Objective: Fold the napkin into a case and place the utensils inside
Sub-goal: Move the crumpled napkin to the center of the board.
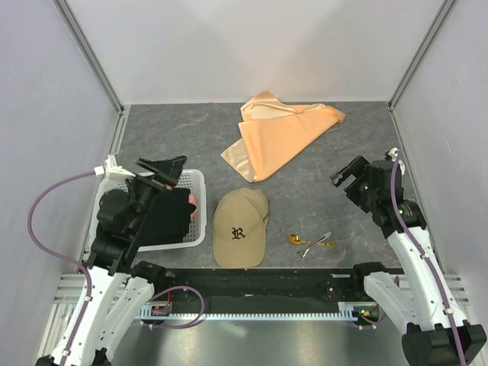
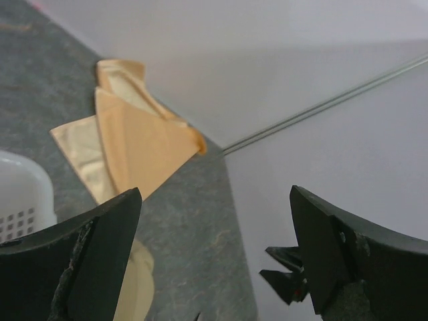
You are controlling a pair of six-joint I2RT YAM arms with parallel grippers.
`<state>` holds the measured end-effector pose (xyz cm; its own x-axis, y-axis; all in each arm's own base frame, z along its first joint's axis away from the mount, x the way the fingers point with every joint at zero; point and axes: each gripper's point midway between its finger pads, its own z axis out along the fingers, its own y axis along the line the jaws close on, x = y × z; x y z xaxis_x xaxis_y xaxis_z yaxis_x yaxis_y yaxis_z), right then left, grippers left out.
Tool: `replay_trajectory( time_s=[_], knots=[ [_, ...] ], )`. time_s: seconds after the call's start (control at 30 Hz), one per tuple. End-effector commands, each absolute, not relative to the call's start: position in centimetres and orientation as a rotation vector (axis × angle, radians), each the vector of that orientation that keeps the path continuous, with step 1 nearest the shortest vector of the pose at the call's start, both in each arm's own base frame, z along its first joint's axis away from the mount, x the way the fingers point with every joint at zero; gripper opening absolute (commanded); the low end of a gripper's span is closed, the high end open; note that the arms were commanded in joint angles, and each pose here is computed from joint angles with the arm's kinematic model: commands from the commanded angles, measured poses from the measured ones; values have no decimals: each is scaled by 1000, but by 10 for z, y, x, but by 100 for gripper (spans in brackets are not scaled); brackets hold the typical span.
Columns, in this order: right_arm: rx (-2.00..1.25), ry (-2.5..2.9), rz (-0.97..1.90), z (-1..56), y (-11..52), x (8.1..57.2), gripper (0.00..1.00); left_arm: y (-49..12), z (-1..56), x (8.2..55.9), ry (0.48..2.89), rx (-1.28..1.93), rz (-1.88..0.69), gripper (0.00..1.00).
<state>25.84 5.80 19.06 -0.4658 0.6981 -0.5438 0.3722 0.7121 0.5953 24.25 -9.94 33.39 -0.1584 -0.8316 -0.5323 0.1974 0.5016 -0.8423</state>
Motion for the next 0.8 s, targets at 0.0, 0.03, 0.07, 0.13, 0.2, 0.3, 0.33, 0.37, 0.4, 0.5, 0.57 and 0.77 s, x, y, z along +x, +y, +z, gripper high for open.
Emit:
replay_trajectory(
  time_s=[0.0, 0.03, 0.07, 0.13, 0.2, 0.3, 0.33, 0.37, 0.4, 0.5, 0.57, 0.77],
  knots=[
    [750, 2175, 269, 200, 32, 259, 98, -107, 296, 237, 1842, -491, -809, 100],
    [753, 2174, 246, 208, 29, 265, 98, -105, 305, 233, 1863, -505, -797, 100],
    [787, 2181, 197, 207, 23, 263, 98, -104, 295, 230, 1926, -522, -771, 100],
    [873, 2168, 157, 210, 16, 269, 98, -106, 297, 230, 1956, -441, -751, 100],
    [901, 2178, 241, 218, 29, 276, 98, -112, 300, 226, 1956, -375, -774, 100],
    [494, 2307, 513, 233, 81, 300, 98, -123, 297, 228, 1985, -330, -824, 98],
    [502, 2306, 522, 233, 83, 306, 98, -125, 294, 231, 1999, -335, -831, 98],
    [477, 2294, 517, 234, 84, 313, 98, -130, 290, 233, 2025, -327, -850, 97],
    [434, 2304, 540, 233, 89, 321, 98, -132, 287, 237, 2039, -323, -854, 97],
    [358, 2281, 533, 233, 93, 345, 98, -137, 264, 251, 2156, -299, -803, 97],
    [328, 2292, 561, 231, 100, 360, 98, -140, 250, 260, 2242, -292, -778, 94],
    [169, 2380, 497, 195, 152, 426, 98, -154, 258, 261, 2260, -263, -870, 82]
  ],
)
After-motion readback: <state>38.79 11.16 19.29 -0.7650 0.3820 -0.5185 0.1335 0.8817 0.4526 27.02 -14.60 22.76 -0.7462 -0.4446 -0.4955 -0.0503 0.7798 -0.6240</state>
